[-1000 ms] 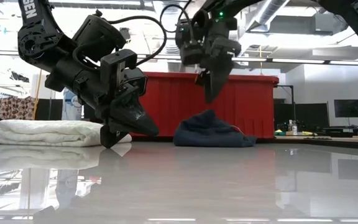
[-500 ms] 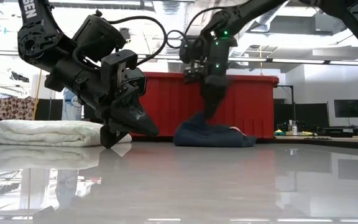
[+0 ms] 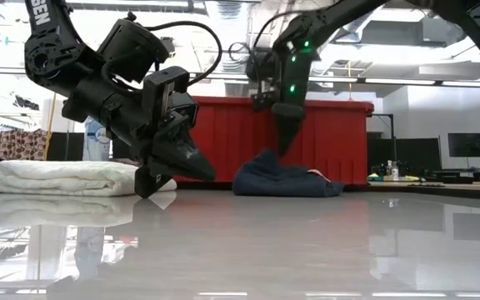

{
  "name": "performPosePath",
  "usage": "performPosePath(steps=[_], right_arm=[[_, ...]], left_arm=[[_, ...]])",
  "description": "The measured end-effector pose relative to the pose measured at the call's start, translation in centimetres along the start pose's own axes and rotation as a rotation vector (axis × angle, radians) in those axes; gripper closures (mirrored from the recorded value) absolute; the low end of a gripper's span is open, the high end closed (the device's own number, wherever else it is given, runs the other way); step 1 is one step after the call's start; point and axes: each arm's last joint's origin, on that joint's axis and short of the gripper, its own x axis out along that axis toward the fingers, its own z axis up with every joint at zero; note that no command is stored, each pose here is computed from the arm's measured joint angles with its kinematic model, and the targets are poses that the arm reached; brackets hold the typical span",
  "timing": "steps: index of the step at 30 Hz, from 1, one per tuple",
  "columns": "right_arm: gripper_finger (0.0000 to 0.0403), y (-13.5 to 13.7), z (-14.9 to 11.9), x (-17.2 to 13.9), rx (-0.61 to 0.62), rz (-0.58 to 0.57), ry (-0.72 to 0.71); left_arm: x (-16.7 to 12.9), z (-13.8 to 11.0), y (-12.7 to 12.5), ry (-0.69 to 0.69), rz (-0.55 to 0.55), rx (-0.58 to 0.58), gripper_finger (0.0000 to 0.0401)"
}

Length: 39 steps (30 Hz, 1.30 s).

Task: Fold Laundry from Bin
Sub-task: Fold the black shorts

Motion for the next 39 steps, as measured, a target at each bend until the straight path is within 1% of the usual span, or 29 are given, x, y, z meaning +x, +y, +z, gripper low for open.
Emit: performPosePath(steps=[5,6,7,9,11,13,16,19,22,26,30,33,39], right_arm=[[0.0155,0.7,-0.5,-3.2,-0.060,-0.035,-0.019],[0.0155,0.7,-0.7,-3.9,-0.048,-0.039,-0.024],[0.0155,0.6,-1.0,-4.6,-0.010,-0.034,-0.031],[0.0155,0.1,-1.7,-5.9,0.113,-0.006,-0.043],[0.0155,0.1,-2.6,-6.1,0.216,0.003,-0.028],[0.0155,0.7,-3.6,-5.7,0.272,-0.018,-0.006],[0.0155,2.8,-4.8,-4.7,0.303,0.017,-0.041],[0.0159,5.3,-5.6,-3.4,0.320,0.035,-0.133],[0.0175,6.7,-5.8,-1.7,0.373,0.002,-0.255],[0.0209,6.6,-4.9,0.4,0.441,-0.007,-0.365],[0.0247,5.8,-3.7,2.3,0.469,-0.018,-0.406],[0.0271,5.1,-3.2,3.3,0.484,-0.029,-0.384],[0.0301,3.8,-3.2,3.6,0.524,-0.020,-0.372]], left_arm=[[0.0,0.3,0.1,-0.004,-0.016,-0.024,0.0401],[0.0,0.4,0.2,-0.005,-0.017,-0.026,0.0401],[-0.1,0.5,0.3,-0.008,-0.015,-0.031,0.0401],[-0.1,0.8,0.4,-0.028,-0.014,-0.050,0.0401],[-0.1,1.2,0.4,-0.066,-0.015,-0.074,0.0401],[-0.2,1.7,0.6,-0.107,-0.013,-0.089,0.0401],[-0.1,3.0,0.4,-0.153,-0.046,-0.105,0.0401],[0.0,3.8,0.3,-0.153,-0.078,-0.114,0.0401],[0.1,4.6,0.2,-0.173,-0.089,-0.117,0.0401],[0.1,5.2,0.2,-0.192,-0.090,-0.115,0.0401],[0.1,5.4,0.3,-0.195,-0.086,-0.117,0.0401],[0.1,5.3,0.4,-0.187,-0.080,-0.123,0.0401],[0.2,5.2,0.2,-0.172,-0.094,-0.120,0.0401]])
